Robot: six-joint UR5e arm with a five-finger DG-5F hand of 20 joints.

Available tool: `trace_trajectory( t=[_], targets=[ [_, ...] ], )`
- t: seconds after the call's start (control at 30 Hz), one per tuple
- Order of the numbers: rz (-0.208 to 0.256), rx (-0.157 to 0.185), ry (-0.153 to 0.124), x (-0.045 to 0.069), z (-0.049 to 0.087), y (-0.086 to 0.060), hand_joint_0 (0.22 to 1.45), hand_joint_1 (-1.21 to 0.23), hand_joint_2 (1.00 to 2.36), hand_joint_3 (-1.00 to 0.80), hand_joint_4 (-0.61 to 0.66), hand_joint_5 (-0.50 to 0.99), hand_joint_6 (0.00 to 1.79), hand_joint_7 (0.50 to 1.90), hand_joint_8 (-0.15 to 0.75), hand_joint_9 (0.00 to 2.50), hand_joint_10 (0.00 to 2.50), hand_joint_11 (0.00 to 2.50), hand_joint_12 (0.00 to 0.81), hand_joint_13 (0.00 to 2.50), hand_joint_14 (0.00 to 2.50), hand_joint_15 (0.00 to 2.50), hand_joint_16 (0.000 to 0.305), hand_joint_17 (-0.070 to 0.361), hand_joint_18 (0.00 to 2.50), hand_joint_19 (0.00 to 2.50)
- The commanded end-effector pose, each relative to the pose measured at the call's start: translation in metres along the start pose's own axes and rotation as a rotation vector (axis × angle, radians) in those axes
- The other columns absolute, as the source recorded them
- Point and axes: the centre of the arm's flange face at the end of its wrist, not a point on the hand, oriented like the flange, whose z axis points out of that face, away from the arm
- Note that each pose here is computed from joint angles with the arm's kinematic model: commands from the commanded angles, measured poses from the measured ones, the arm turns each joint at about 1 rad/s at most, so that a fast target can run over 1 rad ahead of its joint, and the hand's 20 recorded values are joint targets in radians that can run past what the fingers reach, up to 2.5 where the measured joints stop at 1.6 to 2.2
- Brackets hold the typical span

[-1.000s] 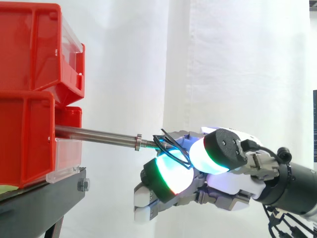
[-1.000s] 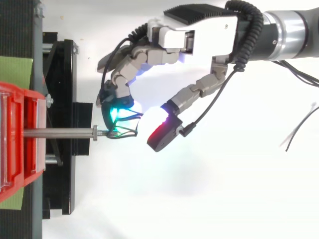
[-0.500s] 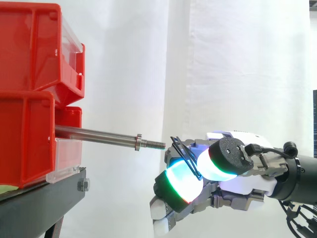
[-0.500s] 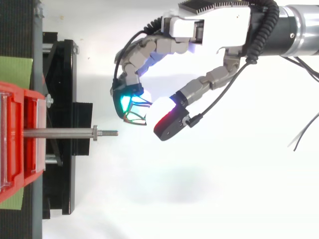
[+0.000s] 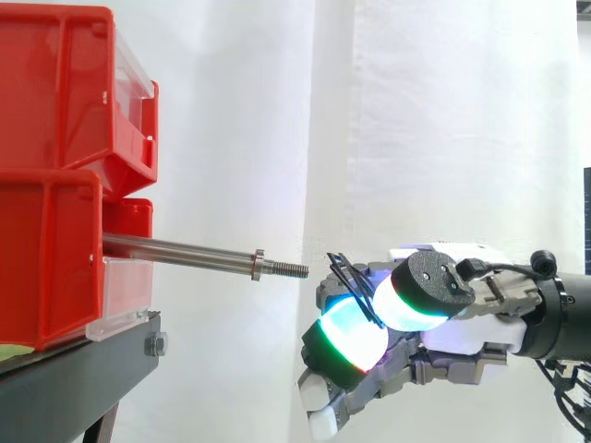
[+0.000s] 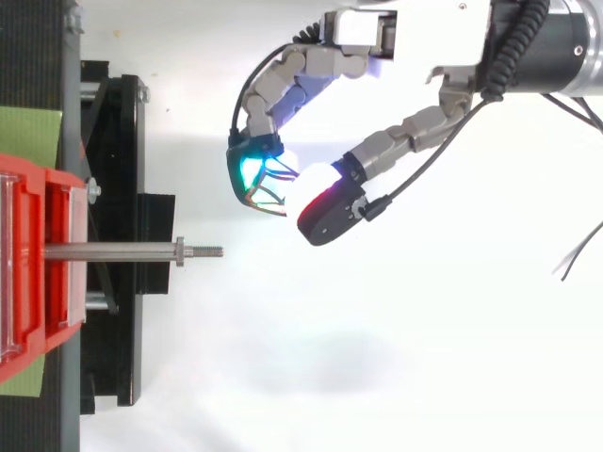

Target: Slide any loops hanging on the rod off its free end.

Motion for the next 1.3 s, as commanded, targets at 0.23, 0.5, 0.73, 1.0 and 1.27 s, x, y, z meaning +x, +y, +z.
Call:
trace_trajectory(
  t=[0.23, 0.5, 0.73, 1.0, 1.27],
  targets=[
    [0.058, 0.104, -0.009, -0.009, -0.013, 0.019, 0.71, -0.81, 1.01, -0.38, -0.08, -0.17, 0.94, 0.97, 0.283, 0.79, 0.01, 0.24, 0.295, 0.73, 0.01, 0.15, 0.028, 0.063, 0.59, 0.17],
    [0.127, 0.115, -0.027, -0.016, -0.015, 0.032, 0.69, -0.78, 1.0, -0.45, -0.04, -0.16, 0.94, 0.98, 0.285, 0.79, 0.01, 0.23, 0.294, 0.73, 0.01, 0.15, 0.028, 0.062, 0.59, 0.18],
    [0.147, 0.171, -0.029, -0.021, -0.024, 0.048, 0.63, -0.68, 1.0, -0.5, 0.04, -0.14, 0.92, 1.02, 0.29, 0.81, 0.01, 0.23, 0.291, 0.72, 0.01, 0.16, 0.028, 0.062, 0.58, 0.2],
    [0.146, 0.17, -0.039, -0.027, -0.027, 0.065, 0.61, -0.51, 1.0, -0.5, 0.04, -0.12, 0.9, 1.11, 0.295, 0.85, 0.01, 0.22, 0.288, 0.73, 0.01, 0.18, 0.027, 0.062, 0.56, 0.23],
    [0.142, 0.153, -0.052, -0.041, -0.031, 0.088, 0.62, -0.68, 1.01, -0.28, 0.08, -0.13, 0.91, 1.07, 0.301, 0.84, 0.01, 0.24, 0.3, 0.73, 0.01, 0.18, 0.028, 0.062, 0.57, 0.21]
  ],
)
